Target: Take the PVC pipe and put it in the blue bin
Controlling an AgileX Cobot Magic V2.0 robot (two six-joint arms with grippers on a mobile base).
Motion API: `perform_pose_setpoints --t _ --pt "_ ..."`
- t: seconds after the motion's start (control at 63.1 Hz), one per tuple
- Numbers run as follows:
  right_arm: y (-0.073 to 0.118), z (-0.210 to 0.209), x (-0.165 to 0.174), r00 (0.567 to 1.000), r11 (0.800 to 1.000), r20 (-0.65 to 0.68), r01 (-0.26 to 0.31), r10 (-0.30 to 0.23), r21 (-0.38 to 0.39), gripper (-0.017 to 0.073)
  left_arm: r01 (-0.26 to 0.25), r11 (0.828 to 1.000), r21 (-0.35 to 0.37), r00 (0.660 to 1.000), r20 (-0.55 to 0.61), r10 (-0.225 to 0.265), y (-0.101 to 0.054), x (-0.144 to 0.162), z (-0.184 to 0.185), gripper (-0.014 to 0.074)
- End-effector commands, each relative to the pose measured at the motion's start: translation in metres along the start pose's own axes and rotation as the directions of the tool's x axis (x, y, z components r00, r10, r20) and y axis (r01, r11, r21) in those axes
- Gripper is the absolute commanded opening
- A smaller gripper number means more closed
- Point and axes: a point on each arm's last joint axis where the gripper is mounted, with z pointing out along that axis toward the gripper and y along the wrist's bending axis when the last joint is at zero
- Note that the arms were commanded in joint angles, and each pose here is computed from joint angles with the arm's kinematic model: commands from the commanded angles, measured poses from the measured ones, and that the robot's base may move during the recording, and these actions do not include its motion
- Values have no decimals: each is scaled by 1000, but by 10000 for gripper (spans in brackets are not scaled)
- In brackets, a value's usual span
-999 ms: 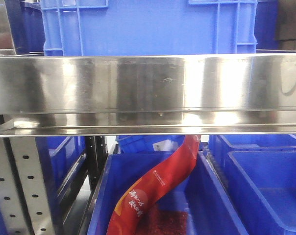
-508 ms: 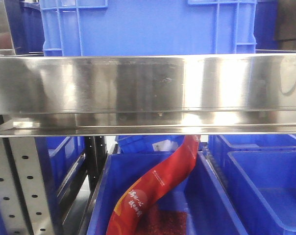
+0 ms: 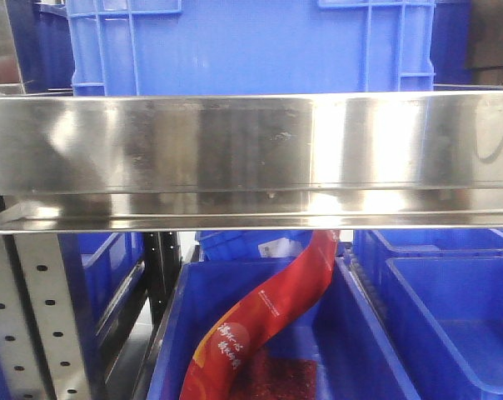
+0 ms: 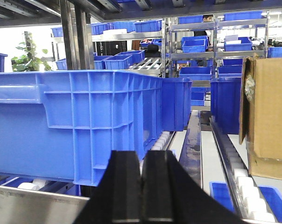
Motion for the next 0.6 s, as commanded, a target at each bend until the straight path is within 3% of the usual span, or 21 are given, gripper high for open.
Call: perform_pose_setpoints --t 0.0,0.587 --pt "-1 -1 0 1000 1000 10 6 -6 13 -158 11 1000 -6 1000 19 -11 0 4 -3 -111" --pt "-1 -1 0 1000 1000 10 6 -6 13 -158 0 1000 -9 1000 18 1 -1 15 -2 -111"
